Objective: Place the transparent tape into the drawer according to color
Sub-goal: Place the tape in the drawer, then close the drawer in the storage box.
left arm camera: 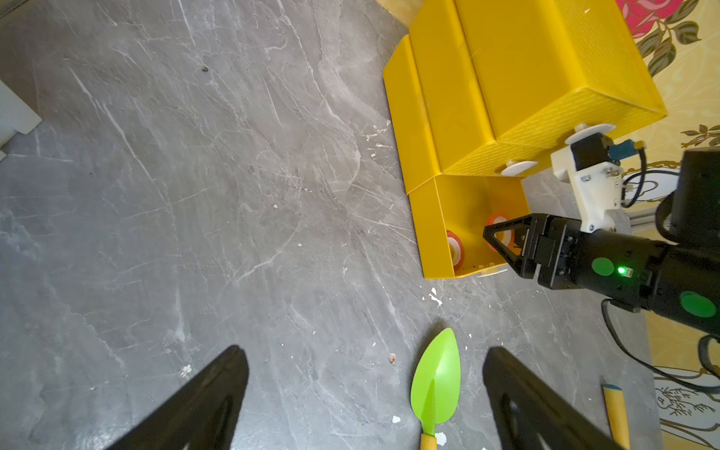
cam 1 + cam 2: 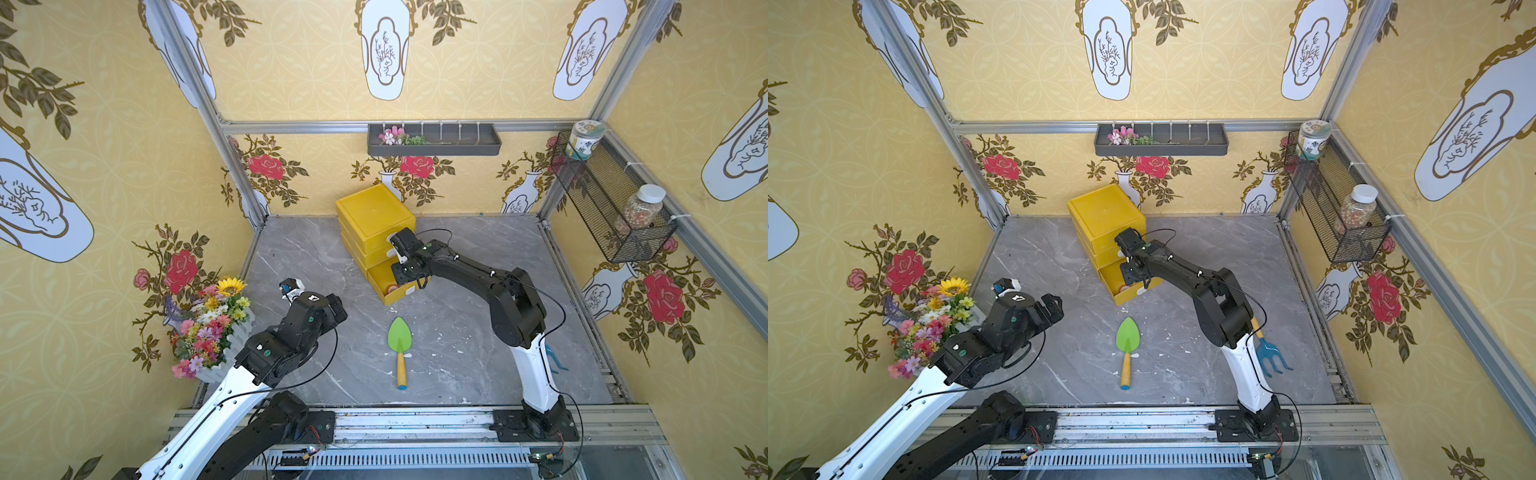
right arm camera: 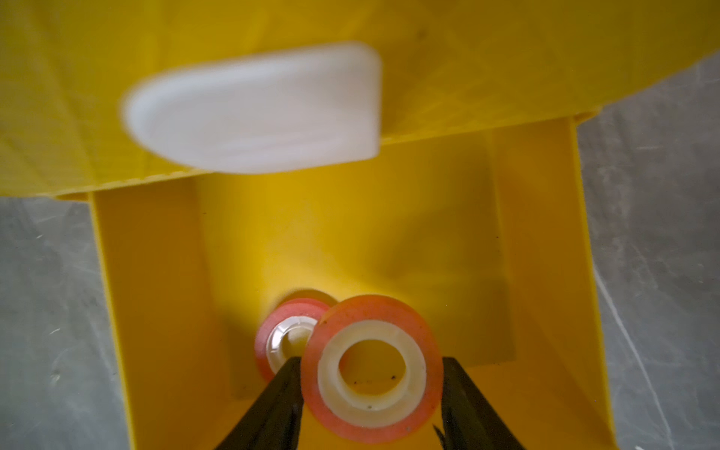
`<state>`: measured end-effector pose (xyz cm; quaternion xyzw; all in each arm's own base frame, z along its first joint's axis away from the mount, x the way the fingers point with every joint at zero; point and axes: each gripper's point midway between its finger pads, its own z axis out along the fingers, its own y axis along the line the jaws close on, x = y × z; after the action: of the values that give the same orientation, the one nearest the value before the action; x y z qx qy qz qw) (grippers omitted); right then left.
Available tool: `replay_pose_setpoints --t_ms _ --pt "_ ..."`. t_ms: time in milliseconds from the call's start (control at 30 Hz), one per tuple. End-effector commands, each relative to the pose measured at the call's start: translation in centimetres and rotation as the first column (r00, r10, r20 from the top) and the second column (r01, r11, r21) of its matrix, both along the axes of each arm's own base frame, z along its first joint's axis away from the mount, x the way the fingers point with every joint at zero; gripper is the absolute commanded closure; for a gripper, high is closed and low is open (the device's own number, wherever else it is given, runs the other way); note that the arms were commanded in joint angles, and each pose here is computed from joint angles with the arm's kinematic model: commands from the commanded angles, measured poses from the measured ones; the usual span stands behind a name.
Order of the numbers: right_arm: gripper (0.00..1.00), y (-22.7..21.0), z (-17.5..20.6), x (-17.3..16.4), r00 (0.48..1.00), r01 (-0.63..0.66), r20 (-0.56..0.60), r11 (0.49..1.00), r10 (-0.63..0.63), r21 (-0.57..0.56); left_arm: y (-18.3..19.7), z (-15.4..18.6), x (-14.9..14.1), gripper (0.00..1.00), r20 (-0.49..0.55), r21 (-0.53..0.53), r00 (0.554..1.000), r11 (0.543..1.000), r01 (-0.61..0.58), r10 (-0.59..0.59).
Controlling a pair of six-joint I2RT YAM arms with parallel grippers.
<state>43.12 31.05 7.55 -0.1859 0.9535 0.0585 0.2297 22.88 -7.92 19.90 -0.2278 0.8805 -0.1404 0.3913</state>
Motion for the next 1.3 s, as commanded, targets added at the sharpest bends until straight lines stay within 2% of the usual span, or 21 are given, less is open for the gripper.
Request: replay_pose_setpoints --t_ms 0,167,467,633,767,867,1033,1100,1133,1267 --pt "0.36 0.1 0.3 0.8 0.999 0.023 0.030 1.000 -0.024 0.012 -0.6 -0.1 0.4 0.00 0.006 -0.011 1.000 1.000 0.018 -0.018" --pt "0.28 0.5 1.2 0.9 0.999 0.020 0.047 0.999 -0.022 0.039 -0.8 0.1 0.7 0.00 0.008 -0.007 1.000 1.000 0.026 -0.026" --pt "0.26 0.7 3.8 0.3 0.997 0.012 0.081 0.997 -0.019 0.082 -1.4 0.5 1.1 0.00 0.025 -0.013 0.999 0.999 0.045 -0.044" --pt "0.26 0.8 5.5 -0.9 0.994 0.011 0.104 0.992 -0.024 0.129 -2.9 2.8 2.8 0.00 0.083 -0.040 0.993 0.996 0.082 -0.079" --pt "0.26 0.4 6.7 -2.3 0.993 0.012 0.112 0.981 -0.035 0.194 -4.5 5.4 5.3 0.00 0.131 -0.044 0.985 0.991 0.123 -0.116" --pt "0.27 0.2 7.4 -3.5 0.992 0.006 0.120 0.969 -0.037 0.246 -5.8 7.8 7.6 0.00 0.174 -0.091 0.975 0.983 0.159 -0.141" --pt "0.31 -0.2 8.0 -5.4 0.990 0.005 0.130 0.946 -0.049 0.324 -6.8 10.8 11.8 0.04 0.246 -0.127 0.961 0.979 0.161 -0.127" --pt "0.32 -0.4 8.0 -5.9 0.991 0.010 0.122 0.937 -0.057 0.349 -7.5 10.7 13.4 0.08 0.243 -0.125 0.961 0.979 0.163 -0.129" --pt "0.32 -0.4 7.8 -6.2 0.992 0.010 0.116 0.933 -0.056 0.361 -6.6 10.3 14.8 0.09 0.233 -0.120 0.968 0.985 0.125 -0.095" --pt "0.33 -0.5 6.8 -7.2 0.995 0.017 0.085 0.922 -0.054 0.387 -7.1 8.0 18.5 0.15 0.174 -0.102 0.981 0.989 0.107 -0.088"
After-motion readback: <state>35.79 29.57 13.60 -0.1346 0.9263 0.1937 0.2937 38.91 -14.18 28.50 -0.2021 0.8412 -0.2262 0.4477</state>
